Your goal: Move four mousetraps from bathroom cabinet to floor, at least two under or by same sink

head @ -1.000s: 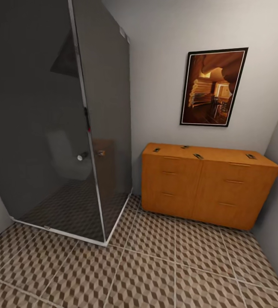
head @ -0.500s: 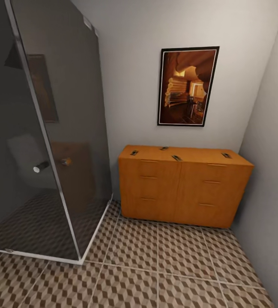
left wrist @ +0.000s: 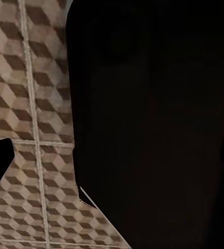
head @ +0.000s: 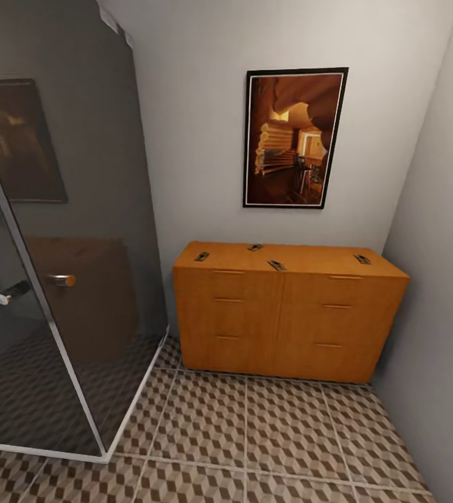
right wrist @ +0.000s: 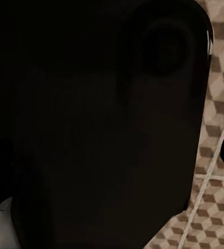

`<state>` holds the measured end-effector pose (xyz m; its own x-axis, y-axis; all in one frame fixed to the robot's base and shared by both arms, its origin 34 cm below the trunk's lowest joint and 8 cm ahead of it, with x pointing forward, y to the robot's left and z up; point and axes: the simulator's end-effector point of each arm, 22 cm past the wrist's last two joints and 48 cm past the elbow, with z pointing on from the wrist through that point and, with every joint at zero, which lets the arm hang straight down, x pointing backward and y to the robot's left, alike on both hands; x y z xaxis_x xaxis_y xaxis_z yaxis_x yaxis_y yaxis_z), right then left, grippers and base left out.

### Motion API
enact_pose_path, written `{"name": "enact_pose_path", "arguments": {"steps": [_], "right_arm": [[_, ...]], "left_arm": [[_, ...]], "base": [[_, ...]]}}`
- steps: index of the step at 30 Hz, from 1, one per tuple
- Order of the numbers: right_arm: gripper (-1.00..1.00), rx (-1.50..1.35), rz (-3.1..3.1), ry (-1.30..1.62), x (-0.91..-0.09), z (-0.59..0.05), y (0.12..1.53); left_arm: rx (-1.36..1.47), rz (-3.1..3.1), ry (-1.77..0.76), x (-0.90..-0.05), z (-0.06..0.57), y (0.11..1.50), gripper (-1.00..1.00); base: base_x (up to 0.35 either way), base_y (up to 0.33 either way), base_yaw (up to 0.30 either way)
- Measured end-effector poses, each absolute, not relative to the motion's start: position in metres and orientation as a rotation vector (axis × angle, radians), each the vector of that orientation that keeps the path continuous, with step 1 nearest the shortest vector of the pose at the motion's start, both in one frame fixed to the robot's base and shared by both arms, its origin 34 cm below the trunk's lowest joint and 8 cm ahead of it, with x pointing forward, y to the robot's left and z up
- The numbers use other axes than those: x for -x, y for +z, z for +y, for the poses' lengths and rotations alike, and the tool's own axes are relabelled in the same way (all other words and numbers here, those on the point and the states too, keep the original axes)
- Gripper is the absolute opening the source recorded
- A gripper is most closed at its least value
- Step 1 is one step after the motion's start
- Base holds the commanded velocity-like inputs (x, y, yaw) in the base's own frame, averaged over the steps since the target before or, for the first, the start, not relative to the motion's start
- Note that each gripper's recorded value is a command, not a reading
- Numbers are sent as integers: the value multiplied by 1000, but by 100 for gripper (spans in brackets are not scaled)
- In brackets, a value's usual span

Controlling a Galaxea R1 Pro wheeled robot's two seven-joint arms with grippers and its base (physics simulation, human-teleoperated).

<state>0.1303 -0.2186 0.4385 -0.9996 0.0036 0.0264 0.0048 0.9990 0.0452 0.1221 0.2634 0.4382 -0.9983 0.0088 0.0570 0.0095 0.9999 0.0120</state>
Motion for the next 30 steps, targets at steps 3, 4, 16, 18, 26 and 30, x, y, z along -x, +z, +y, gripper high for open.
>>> {"name": "enact_pose_path", "arguments": {"steps": [3,4,16,18,26,30], "right_arm": [[100,7,-3114,-71,-130,-219,438],[100,7,-3115,-71,-130,-219,438],[100,7,-3115,-71,-131,-219,438],[100,7,-3115,-71,-131,-219,438],[100,7,-3114,-71,-130,-218,438],[100,7,-3114,-71,-130,-219,438]], "left_arm": [[14,-3084,-19,-122,263,438,100],[14,-3084,-19,-122,263,438,100],[14,-3084,-19,-122,263,438,100],[15,-3084,-19,-122,263,438,100],[15,-3084,-19,-122,263,438,100],[15,-3084,-19,-122,263,438,100]], "base": [[308,-107,-13],[309,-106,-9],[310,-103,-3],[310,-102,-1],[310,-80,-5],[310,-30,-63]]}}
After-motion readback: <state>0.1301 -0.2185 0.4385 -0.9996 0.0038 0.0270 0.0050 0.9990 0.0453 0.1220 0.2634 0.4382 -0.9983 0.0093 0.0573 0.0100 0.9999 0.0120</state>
